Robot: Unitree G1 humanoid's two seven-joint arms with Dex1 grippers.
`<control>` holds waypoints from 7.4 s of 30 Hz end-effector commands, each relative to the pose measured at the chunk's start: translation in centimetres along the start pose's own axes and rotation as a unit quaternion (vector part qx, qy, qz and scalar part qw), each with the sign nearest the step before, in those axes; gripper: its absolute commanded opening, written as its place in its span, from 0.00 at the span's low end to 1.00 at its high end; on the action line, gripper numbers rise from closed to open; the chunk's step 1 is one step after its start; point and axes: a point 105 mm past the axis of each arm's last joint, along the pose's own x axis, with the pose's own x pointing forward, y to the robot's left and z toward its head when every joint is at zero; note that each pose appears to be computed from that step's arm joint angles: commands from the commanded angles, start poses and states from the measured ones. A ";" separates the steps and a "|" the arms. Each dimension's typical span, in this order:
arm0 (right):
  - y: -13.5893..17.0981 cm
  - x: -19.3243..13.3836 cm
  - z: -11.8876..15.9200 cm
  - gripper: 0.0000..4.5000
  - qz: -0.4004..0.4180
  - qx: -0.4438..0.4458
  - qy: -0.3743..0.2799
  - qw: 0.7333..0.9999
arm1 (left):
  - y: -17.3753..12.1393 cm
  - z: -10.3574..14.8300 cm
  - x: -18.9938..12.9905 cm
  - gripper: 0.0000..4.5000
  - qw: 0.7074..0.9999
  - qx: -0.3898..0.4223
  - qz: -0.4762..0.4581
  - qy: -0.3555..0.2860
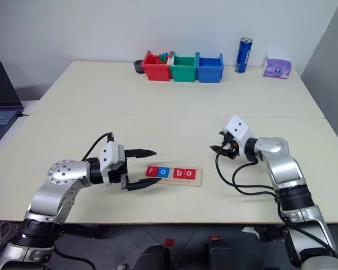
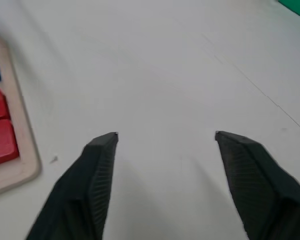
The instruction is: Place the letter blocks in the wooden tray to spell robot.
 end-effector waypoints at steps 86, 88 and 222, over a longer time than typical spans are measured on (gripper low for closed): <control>10.4 3.4 0.2 0.01 0.237 -0.126 -0.027 0.963 | -0.9 -0.5 -3.7 1.00 0.998 0.025 -0.019 0.049; 10.5 3.5 0.3 0.01 0.237 -0.126 -0.029 0.963 | -0.8 -0.5 -3.7 1.00 0.998 0.026 -0.018 0.049; 4.5 -7.3 -3.3 0.99 0.210 -0.079 0.020 0.974 | -4.4 3.5 1.9 1.00 0.994 -0.001 -0.107 -0.036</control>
